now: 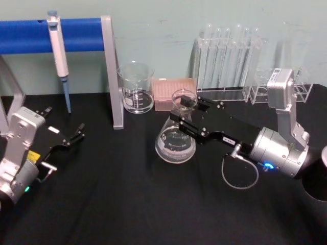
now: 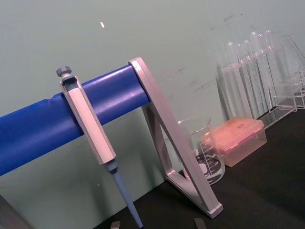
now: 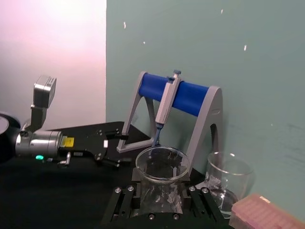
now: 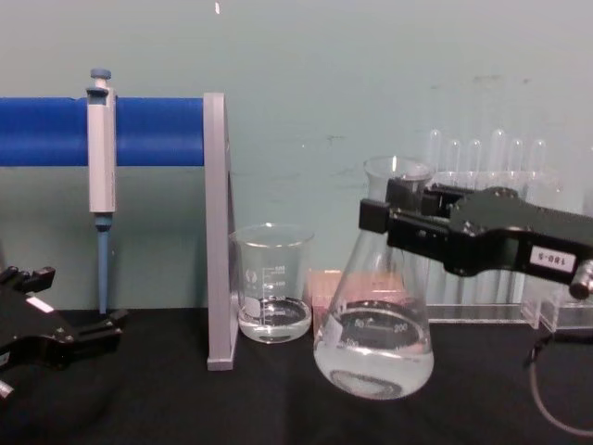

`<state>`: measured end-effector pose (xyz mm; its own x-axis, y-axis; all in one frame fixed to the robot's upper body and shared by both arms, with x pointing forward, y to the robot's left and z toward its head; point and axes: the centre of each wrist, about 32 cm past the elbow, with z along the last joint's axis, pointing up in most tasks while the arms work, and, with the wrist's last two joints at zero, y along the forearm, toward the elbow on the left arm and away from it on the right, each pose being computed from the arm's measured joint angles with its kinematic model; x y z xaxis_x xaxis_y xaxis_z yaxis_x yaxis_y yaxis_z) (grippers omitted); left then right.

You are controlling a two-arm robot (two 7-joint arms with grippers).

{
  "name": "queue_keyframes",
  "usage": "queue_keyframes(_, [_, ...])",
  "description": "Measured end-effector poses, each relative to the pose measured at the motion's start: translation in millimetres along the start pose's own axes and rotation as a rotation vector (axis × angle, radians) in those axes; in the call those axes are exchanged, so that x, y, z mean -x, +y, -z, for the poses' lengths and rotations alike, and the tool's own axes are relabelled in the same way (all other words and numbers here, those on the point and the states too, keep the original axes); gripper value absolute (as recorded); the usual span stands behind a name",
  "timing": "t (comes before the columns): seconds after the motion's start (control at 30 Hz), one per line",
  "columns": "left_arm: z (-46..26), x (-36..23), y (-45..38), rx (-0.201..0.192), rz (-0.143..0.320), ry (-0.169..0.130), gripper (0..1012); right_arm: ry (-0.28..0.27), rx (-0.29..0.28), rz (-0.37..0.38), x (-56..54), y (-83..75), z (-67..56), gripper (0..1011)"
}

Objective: Grasp the erlenmeyer flask with one hand, shake it three times, then place it back.

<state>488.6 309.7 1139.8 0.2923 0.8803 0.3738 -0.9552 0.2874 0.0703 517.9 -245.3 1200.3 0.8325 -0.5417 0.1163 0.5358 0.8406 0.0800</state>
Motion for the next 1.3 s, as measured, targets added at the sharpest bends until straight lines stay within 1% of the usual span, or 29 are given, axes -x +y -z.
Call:
queue_keyframes(0.2, [0.0, 0.0, 0.0, 0.0, 0.0, 0.0, 1001, -0.002, 0.016, -0.031, -3.9, -2.0, 6.6, 456])
queue_keyframes(0.47, [0.0, 0.0, 0.0, 0.0, 0.0, 0.0, 1001, 0.024, 0.021, -0.056, -8.4, -5.7, 18.6, 456])
queue_keyframes(0.93, [0.0, 0.0, 0.0, 0.0, 0.0, 0.0, 1001, 0.056, 0.054, -0.061, -11.8, -10.4, 35.4, 457])
queue_keyframes(1.3, [0.0, 0.0, 0.0, 0.0, 0.0, 0.0, 1001, 0.079, 0.055, -0.071, -13.0, -10.0, 46.7, 456])
